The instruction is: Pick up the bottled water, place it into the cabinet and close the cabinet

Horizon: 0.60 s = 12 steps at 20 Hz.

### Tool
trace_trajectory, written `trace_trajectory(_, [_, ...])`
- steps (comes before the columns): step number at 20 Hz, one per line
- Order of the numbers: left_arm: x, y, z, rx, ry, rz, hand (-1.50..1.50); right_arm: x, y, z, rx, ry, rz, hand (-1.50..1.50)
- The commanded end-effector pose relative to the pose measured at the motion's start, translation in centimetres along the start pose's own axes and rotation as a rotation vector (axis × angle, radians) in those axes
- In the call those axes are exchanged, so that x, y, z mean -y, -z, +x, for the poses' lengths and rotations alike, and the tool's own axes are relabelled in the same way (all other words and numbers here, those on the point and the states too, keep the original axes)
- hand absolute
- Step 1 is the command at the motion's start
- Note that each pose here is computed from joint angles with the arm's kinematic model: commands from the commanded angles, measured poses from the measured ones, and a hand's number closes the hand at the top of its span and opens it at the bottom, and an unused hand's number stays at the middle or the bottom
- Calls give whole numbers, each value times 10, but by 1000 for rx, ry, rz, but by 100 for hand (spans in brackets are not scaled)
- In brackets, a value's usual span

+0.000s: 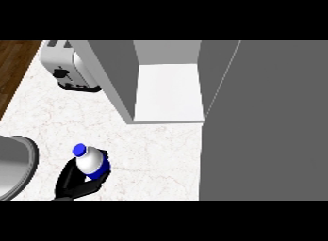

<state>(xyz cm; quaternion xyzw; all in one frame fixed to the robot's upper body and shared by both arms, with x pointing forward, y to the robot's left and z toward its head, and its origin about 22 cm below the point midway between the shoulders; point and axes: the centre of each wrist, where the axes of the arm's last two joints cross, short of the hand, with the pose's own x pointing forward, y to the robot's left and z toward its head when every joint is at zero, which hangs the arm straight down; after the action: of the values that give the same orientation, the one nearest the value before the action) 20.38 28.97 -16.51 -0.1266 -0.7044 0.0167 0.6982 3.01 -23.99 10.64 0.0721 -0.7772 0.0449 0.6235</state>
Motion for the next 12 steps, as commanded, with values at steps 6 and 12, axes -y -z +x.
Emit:
trace_trajectory(6, [18,2,-17,55,-152,-26,150,-5,-7,15,28,34,-5,-150])
trace_trajectory(12, [36,13,-16,114,-132,139,150,-5,-2,16,20,11,-8,-150])
